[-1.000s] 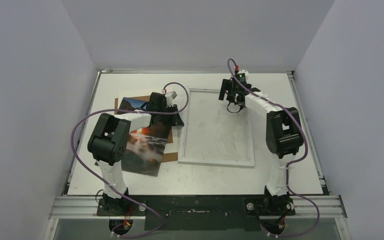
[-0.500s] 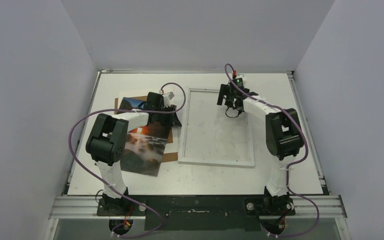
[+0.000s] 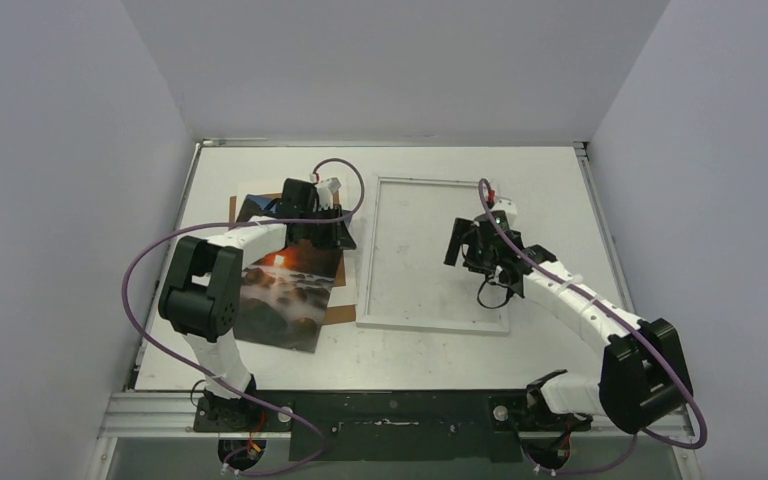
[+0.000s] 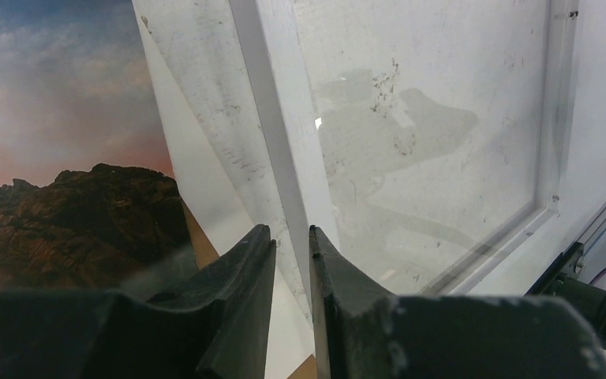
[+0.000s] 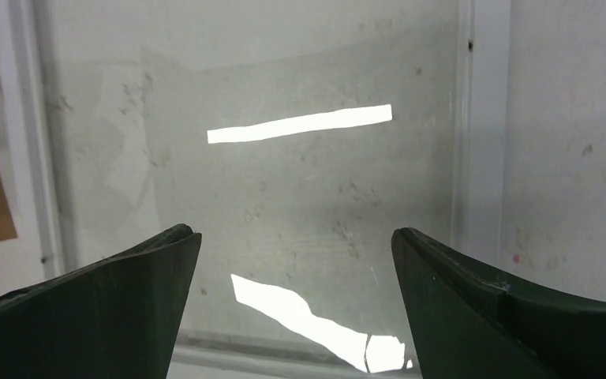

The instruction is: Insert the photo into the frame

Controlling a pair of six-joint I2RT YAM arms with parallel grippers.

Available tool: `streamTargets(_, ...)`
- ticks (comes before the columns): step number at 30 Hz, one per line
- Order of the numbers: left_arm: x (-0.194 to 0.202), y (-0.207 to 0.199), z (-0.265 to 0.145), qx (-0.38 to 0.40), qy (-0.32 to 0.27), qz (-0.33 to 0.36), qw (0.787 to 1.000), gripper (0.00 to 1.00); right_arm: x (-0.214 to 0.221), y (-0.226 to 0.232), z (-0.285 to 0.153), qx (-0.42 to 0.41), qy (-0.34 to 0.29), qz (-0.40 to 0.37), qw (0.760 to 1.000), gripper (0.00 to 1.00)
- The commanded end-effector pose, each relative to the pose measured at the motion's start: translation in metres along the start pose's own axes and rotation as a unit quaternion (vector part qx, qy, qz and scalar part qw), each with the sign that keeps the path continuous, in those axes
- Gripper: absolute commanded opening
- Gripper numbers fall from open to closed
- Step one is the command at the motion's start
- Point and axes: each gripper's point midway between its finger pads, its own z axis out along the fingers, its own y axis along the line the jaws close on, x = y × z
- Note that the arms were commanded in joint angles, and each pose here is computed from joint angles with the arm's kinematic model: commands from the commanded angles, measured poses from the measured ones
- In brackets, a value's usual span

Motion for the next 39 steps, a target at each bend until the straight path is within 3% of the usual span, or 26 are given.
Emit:
streamTargets(1, -0.004, -0.008, -0.013, 0.012, -0.008, 0.017, 1.000, 0.21, 0.054, -0.028, -0.013, 0.043, 0.056, 0.032, 0.997, 0.98)
streamTargets(7, -0.001, -0.006, -0.011, 0.009, -0.006, 0.014, 1.000, 0.21, 0.087, -0.045, -0.019, 0.073, 0.092, 0.038, 0.992, 0.98)
streamTargets(39, 0.003, -0.011, -0.003, 0.013, -0.003, 0.014, 1.000, 0.21, 0.120, -0.054, -0.024, 0.101, 0.136, 0.017, 0.985, 0.98)
